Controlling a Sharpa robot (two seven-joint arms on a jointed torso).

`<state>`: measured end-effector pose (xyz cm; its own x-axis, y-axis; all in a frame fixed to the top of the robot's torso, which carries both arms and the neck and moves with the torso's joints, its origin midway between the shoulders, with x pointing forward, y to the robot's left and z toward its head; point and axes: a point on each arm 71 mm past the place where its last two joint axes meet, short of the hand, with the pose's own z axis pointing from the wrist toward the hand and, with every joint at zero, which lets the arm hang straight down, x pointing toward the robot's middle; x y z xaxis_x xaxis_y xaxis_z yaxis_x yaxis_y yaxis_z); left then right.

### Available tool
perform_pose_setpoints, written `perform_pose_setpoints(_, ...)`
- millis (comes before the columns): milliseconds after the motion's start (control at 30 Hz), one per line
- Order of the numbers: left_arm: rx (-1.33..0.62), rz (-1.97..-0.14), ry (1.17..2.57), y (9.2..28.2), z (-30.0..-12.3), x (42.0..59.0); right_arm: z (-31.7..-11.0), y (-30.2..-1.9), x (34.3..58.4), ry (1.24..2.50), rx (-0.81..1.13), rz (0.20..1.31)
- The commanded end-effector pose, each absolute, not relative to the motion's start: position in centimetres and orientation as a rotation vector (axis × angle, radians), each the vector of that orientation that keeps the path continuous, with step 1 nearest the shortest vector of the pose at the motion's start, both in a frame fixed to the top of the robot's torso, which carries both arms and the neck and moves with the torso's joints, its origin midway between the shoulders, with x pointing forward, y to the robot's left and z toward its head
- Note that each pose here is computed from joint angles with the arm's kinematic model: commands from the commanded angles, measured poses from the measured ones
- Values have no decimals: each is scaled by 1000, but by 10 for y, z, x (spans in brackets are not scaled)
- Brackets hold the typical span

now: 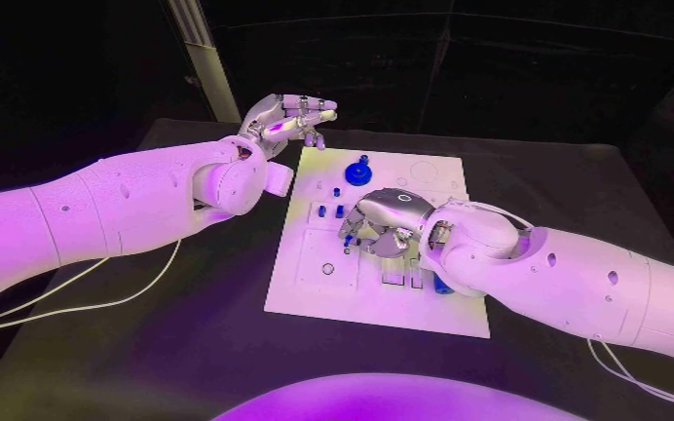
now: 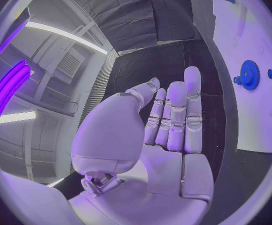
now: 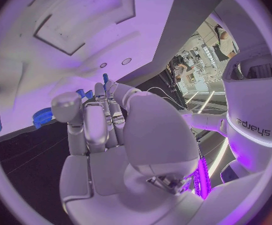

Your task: Assemble the parts on the task board

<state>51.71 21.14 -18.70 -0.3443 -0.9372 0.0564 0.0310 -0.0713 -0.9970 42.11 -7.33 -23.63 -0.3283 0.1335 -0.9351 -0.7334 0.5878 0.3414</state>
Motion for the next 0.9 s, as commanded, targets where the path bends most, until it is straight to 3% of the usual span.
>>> perform_pose_setpoints(33, -1035, -1552, 1397, 210, -185, 517, -238, -72, 420, 1698, -541, 937)
perform_pose_setpoints(900, -1036, -1551, 1397, 211, -185, 517, -244, -69, 420, 1736, -574, 901)
